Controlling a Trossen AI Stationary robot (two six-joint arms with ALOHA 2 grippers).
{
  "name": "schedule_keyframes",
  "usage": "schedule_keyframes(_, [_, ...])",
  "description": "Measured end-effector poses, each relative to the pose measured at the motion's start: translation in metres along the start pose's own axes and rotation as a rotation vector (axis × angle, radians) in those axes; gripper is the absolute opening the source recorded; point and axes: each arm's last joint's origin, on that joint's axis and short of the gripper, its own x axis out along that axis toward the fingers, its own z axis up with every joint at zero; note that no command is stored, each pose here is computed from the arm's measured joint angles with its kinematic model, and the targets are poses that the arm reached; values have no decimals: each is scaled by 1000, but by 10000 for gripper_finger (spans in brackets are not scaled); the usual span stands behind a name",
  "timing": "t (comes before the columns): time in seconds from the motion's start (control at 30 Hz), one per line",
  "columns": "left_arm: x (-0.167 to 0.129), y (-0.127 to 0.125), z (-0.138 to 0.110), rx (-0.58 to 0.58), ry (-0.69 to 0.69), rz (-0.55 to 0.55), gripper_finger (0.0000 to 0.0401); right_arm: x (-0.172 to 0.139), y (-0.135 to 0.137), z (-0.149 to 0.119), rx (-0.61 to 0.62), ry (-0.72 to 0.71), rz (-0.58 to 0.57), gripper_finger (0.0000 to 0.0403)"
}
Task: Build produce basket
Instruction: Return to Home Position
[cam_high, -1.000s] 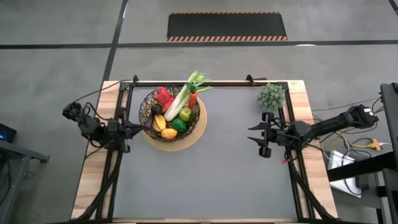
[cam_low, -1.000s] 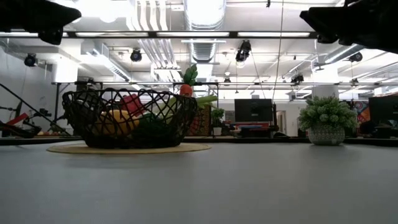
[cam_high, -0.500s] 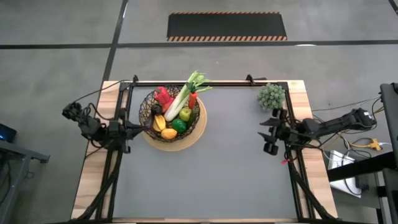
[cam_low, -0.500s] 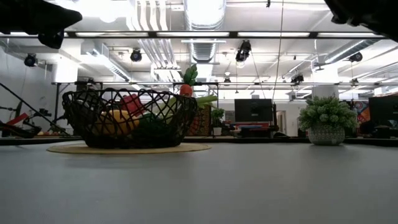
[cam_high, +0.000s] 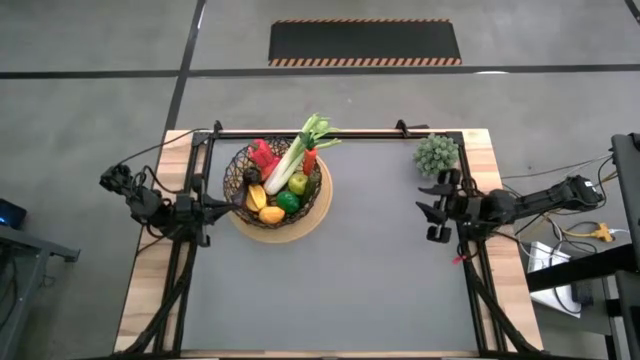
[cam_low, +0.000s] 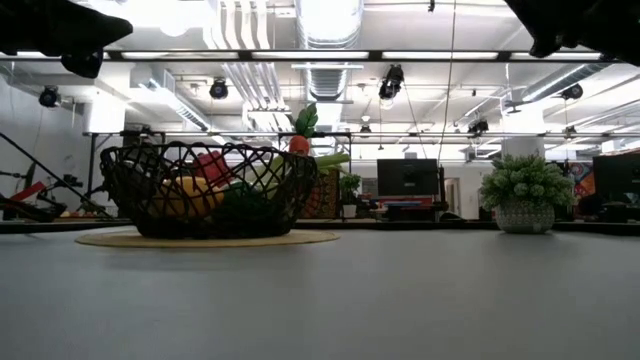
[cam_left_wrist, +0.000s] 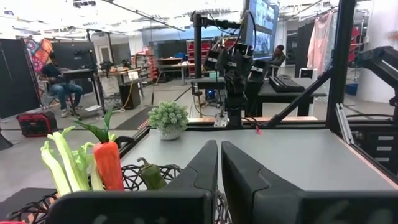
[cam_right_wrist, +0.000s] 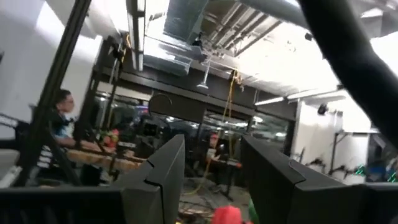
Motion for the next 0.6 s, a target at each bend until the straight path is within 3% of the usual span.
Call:
schedule_keyframes(0.13, [0,0,0,-1,-1,0,4,-4,-2,-1,-36,72,-61,144])
schedule_keyframes(0.17, [0,0,0,-1,-1,0,4,-5,-3,-1,55,75,-77,144])
schedule_keyframes(0.27, [0,0,0,2,3,0,4,-9,-11,-4,157,95,-95,144])
schedule_keyframes(0.37, [0,0,0,2,2,0,4,-16,-17,-20,204,251,-146,144])
schedule_keyframes(0.47, [0,0,0,2,2,0,4,-24,-20,-28,191,338,-114,144])
schedule_keyframes(0.6, [0,0,0,4,4,0,4,-31,-17,-29,98,352,6,144])
